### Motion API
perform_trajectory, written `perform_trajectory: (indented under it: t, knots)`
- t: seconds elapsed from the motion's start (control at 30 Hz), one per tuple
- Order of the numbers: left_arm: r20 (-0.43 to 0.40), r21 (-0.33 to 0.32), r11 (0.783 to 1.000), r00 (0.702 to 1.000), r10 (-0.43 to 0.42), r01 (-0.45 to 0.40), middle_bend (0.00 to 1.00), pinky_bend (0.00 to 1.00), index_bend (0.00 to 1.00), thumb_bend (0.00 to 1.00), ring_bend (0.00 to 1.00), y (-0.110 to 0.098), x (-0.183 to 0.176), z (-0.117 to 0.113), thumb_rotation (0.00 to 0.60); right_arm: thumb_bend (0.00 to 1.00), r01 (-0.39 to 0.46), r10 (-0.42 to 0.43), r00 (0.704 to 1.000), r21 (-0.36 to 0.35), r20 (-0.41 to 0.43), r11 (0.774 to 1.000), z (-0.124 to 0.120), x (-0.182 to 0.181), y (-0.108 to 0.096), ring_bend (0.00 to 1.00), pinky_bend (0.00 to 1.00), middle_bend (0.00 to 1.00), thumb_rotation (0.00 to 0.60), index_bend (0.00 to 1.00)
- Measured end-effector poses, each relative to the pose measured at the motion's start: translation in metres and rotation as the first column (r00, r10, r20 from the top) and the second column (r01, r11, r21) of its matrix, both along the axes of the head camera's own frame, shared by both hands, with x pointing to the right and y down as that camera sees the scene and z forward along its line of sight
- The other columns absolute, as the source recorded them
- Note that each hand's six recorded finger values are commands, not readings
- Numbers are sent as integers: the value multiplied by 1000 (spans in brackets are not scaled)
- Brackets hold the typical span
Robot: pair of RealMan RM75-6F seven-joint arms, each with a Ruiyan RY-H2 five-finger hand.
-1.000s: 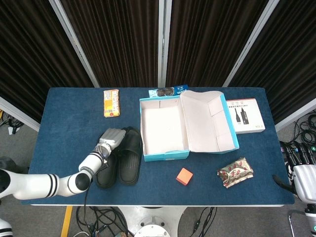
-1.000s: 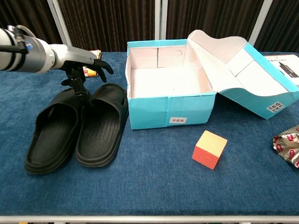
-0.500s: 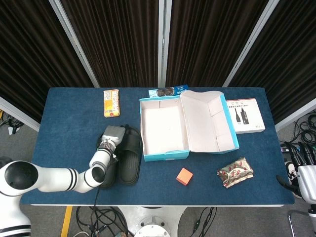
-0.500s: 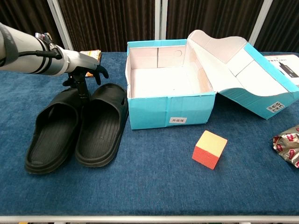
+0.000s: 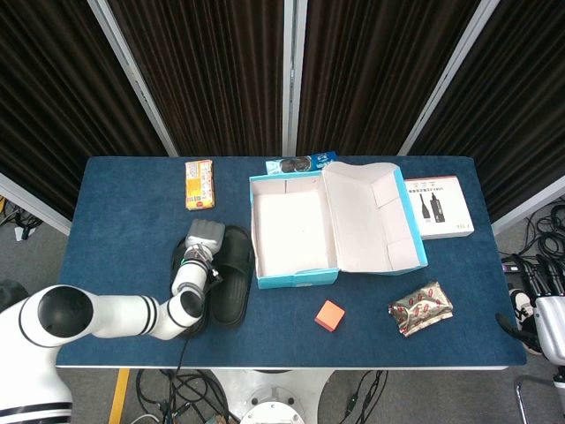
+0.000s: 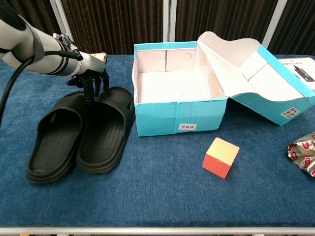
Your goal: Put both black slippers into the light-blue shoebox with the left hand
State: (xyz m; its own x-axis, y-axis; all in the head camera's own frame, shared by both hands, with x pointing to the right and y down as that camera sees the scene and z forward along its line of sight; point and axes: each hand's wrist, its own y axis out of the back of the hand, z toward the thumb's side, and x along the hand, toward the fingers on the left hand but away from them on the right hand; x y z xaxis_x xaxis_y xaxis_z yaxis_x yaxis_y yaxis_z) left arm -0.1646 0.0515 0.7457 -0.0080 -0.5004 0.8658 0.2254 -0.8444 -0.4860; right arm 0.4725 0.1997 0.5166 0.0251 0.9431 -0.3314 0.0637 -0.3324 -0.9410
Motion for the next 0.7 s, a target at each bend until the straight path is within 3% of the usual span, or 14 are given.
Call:
perform_trajectory:
  t: [0.2, 0.7]
  knots:
    - [19, 41, 999, 1000, 5, -6, 576, 865, 587, 0, 934, -6, 0, 0, 600, 87, 4, -4, 1000, 2, 7, 1000, 0, 0, 1, 0, 32, 159, 600, 59]
    - [-38, 172, 984, 998, -44, 50, 588, 865, 595, 0, 909, -31, -28, -33, 600, 87, 16, -16, 1000, 11, 18, 1000, 0, -1, -1, 0, 35, 161, 600, 59]
